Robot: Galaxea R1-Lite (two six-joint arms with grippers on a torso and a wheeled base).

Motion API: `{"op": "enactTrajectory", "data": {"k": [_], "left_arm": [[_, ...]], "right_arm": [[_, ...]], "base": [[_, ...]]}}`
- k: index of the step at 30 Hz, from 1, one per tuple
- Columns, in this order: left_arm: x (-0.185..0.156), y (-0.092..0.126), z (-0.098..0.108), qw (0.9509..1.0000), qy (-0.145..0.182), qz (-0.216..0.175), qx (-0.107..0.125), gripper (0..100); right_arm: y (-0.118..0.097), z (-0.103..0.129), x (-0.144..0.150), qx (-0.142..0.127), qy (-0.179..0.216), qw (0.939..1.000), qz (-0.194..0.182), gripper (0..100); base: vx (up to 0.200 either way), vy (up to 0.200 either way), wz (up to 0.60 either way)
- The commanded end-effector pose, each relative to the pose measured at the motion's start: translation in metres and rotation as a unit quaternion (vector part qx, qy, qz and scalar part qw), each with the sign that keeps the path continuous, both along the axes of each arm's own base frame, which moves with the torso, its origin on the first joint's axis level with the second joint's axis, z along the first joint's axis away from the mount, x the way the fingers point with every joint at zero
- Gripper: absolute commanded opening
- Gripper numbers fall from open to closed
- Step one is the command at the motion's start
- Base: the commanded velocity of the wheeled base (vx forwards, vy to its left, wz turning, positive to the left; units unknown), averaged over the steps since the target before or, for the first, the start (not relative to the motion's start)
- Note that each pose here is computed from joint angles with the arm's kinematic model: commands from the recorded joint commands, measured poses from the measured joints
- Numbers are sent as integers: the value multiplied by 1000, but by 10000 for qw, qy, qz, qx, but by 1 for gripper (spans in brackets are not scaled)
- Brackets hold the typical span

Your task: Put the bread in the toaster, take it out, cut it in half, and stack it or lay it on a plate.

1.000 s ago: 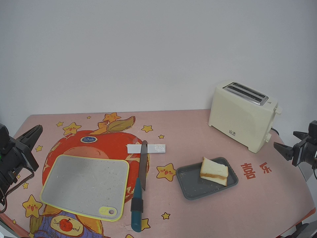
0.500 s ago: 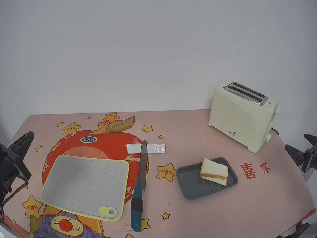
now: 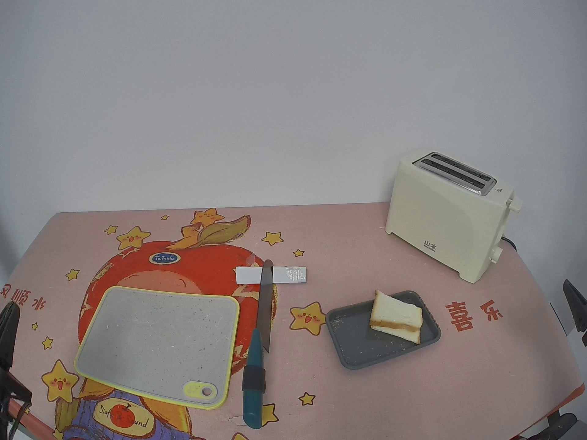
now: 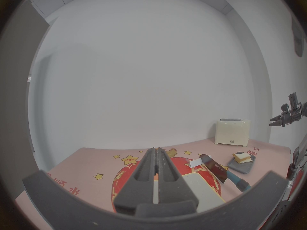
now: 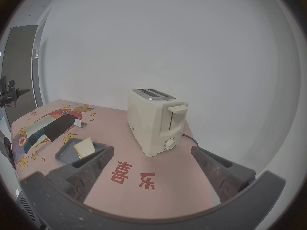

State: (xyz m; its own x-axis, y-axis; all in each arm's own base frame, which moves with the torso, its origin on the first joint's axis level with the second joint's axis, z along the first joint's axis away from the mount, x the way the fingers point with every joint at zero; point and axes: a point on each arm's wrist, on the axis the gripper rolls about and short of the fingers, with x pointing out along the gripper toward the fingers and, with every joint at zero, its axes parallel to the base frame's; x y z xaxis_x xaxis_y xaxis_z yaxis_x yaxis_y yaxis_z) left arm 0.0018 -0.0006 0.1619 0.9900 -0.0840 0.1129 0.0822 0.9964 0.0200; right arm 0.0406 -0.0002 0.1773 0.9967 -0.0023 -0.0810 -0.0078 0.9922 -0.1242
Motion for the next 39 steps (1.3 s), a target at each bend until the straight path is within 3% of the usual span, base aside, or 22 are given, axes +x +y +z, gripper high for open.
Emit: {"op": "enactTrajectory", "data": {"k": [1, 7, 15, 25, 31, 39], "left_arm": [[-36, 2, -10, 9978, -652, 69, -37, 0], [-42, 0, -21, 9976, -668, 162, -17, 0], [-42, 0, -29, 9980, -615, 162, -8, 0], [-33, -1, -52, 9998, -218, 3, 32, 0], [-24, -1, -76, 9998, 202, -4, 59, 0], [-24, -1, -82, 9990, 438, 4, 76, 0]], "right_arm": [[0, -16, -25, -19, -428, 9990, -134, 100], [0, -36, -34, -11, -420, 9990, -126, 100], [1, -43, -50, -4, -237, 9997, -96, 100], [1, -59, -62, -1, -137, 9999, -65, 100], [1, -63, -64, -1, -152, 9999, -65, 100], [1, -73, -67, -4, -221, 9997, -73, 100]], "base": [[0, 0, 0], [0, 0, 0], [0, 0, 0], [0, 0, 0], [0, 0, 0], [0, 0, 0]]}}
